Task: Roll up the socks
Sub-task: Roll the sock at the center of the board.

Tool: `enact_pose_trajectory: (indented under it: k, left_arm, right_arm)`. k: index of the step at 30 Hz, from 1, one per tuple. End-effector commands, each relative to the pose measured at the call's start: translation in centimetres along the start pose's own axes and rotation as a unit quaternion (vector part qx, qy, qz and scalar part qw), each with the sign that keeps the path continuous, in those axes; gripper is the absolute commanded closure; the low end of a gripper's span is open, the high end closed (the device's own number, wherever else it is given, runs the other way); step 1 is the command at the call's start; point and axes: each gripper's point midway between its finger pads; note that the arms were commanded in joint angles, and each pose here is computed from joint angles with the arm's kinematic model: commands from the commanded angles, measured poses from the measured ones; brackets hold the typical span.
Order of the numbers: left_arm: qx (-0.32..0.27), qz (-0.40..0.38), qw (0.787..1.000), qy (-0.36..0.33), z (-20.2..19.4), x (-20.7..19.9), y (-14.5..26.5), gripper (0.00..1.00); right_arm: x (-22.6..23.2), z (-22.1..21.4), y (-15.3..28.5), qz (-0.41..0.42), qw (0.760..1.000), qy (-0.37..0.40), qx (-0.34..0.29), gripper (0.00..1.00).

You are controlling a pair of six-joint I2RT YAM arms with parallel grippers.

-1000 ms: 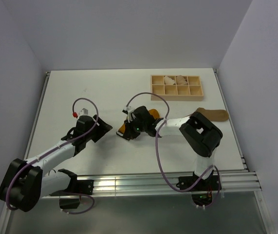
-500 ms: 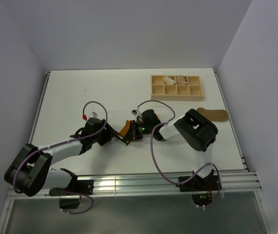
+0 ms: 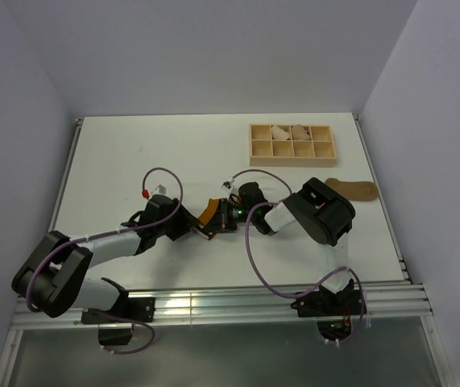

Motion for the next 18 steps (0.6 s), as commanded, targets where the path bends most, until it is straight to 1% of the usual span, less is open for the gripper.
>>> enact_pose_trajectory:
  k: [1,4,5,8,11,14,15,17,18]
  left_arm:
    - [-0.009,-0.001,1.0,0.004,0.4,-0.5,-0.6,0.45]
    - [-0.01,0.0,1.0,0.005,0.4,-0.6,-0.9,0.46]
    - [-0.025,0.006,1.0,0.004,1.0,-0.4,-1.1,0.46]
    - [-0.023,0.012,1.0,0.002,1.0,-0.3,-1.4,0.47]
    - [-0.021,0.014,1.0,0.003,0.8,-0.2,-1.6,0.52]
    - [-0.016,0.021,1.0,0.004,0.5,0.4,-1.8,0.59]
    - [-0.014,0.022,1.0,0.003,0.5,0.4,-1.8,0.6]
    - [-0.013,0.028,1.0,0.0,0.4,0.7,-1.9,0.66]
    - [-0.013,0.029,0.999,-0.001,0.5,0.6,-2.0,0.73]
  right_arm:
    - [-0.4,0.0,0.0,0.0,1.0,-0.006,-0.004,0.98]
    - [-0.5,-0.2,0.0,0.003,1.0,-0.009,-0.001,0.98]
    - [-0.4,-0.2,0.0,0.004,1.0,-0.013,-0.001,0.98]
    - [-0.5,-0.3,0.0,0.006,1.0,-0.015,-0.001,0.98]
    - [-0.5,-0.3,0.0,0.005,1.0,-0.014,-0.002,0.97]
    - [-0.5,-0.2,0.0,0.005,1.0,-0.014,-0.002,0.97]
    - [-0.5,-0.3,0.0,0.004,1.0,-0.014,-0.002,0.97]
    - [-0.6,-0.2,0.0,0.002,1.0,-0.012,-0.004,0.96]
    - [-0.5,-0.1,0.0,0.002,1.0,-0.009,-0.005,0.95]
Point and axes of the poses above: each gripper's point midway between its finger pads, its own y axis back along the fingers, its own x axis along the line the jaws close on, z = x × y, and after that the axes turned 6 degrees about y, right-handed
